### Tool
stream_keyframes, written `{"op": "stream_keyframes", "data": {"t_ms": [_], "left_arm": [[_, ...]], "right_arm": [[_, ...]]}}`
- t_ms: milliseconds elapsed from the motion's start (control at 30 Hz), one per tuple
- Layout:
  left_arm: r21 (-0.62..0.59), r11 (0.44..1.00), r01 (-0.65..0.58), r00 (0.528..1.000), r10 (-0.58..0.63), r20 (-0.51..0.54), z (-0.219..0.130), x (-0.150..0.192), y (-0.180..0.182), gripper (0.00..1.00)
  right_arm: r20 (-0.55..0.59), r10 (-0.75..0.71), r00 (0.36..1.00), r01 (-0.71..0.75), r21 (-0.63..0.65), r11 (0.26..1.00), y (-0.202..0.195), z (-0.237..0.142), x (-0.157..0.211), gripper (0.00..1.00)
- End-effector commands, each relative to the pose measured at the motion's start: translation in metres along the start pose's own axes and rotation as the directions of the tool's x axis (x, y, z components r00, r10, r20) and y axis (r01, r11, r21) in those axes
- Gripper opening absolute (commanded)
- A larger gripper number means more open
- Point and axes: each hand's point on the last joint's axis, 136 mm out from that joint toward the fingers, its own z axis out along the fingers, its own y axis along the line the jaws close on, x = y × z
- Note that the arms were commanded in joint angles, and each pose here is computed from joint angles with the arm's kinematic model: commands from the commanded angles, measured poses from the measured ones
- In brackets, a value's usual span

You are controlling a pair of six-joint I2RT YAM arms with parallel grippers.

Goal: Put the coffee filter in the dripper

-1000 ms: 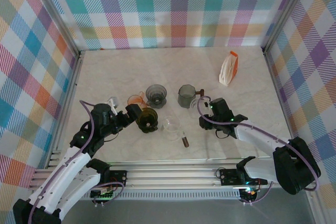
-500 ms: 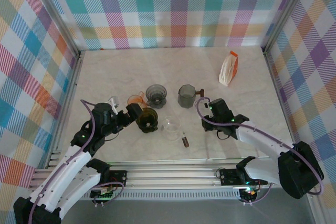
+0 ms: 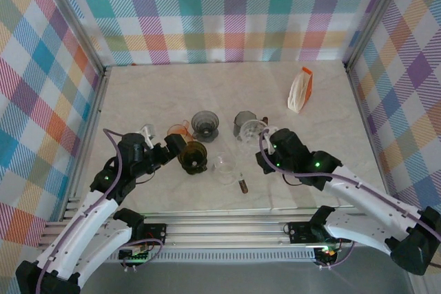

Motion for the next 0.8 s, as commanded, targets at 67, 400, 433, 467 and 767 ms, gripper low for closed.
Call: {"op": "stream_keyframes", "data": {"t_ms": [67, 400, 433, 467, 767], "left_arm": [[0.011, 0.999, -0.035, 0.999, 0.035, 0.012, -0.008, -0.002, -0.007, 1.00], [0.005, 0.999, -0.036, 0.999, 0.036, 0.005, -0.006, 0.000, -0.003, 1.00], [0.005, 0.999, -0.037, 0.999, 0.037, 0.002, -0.006, 0.001, -0.003, 1.00], [0.004, 0.999, -0.038, 0.999, 0.038, 0.002, -0.006, 0.001, -0.003, 1.00], [0.002, 0.999, -0.034, 0.999, 0.034, 0.006, -0.005, 0.002, 0.000, 1.00]], "right_arm": [[-0.071, -0.190, 0.979, 0.183, -0.096, 0.978, 0.048, -0.012, -0.006, 0.04], [-0.121, -0.259, 0.958, 0.244, -0.126, 0.962, 0.074, 0.011, 0.000, 0.04], [-0.127, -0.263, 0.956, 0.248, -0.124, 0.961, 0.074, 0.013, 0.002, 0.04], [-0.131, -0.265, 0.955, 0.250, -0.122, 0.960, 0.075, 0.014, 0.002, 0.04], [-0.197, -0.266, 0.944, 0.253, -0.088, 0.963, 0.070, 0.019, 0.008, 0.03]]}}
